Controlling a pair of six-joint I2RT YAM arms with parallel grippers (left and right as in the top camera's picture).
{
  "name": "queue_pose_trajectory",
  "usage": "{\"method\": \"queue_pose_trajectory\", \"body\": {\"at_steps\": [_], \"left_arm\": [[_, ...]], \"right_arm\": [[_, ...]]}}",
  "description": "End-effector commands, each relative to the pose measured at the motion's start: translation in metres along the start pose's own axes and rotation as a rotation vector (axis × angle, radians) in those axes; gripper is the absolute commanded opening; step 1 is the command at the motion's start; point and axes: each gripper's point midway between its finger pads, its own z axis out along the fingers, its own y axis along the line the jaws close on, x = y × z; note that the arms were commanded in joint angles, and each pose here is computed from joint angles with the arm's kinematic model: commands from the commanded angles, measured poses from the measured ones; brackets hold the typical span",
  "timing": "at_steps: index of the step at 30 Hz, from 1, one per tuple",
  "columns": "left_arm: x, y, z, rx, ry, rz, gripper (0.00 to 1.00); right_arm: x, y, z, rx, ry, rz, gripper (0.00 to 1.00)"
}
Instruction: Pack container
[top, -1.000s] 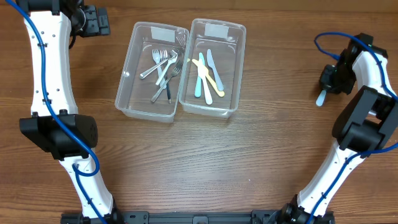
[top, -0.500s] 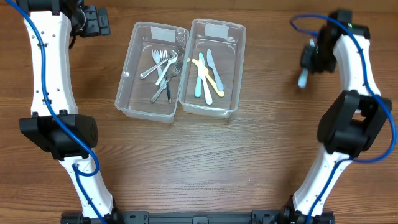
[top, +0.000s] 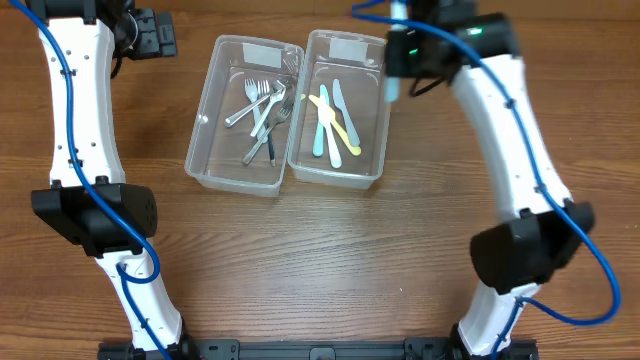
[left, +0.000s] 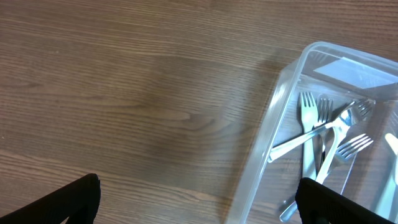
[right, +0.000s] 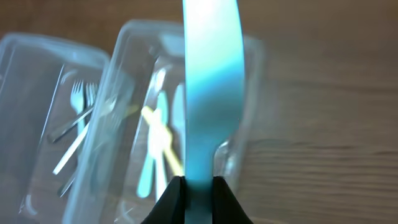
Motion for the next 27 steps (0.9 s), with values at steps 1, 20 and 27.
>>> {"method": "queue_pose_trajectory", "body": {"at_steps": [1, 20, 27], "left_arm": [[-0.003, 0.005, -0.002, -0.008, -0.012, -0.030, 1.00], [-0.003, 0.004, -0.002, -0.007, -0.012, -0.028, 1.00], [-0.003, 0.004, -0.002, -0.007, -0.012, -0.029, 1.00]], "right_arm": [[0.036, 0.031, 0.049, -0.007, 0.117, 0.024, 0.04], [-0.010, 0.017, -0.008, 0.039, -0.071, -0.002, 0.76], [-0.048, -0.062, -0.087, 0.110, -0.264, 0.141, 0.89]]}}
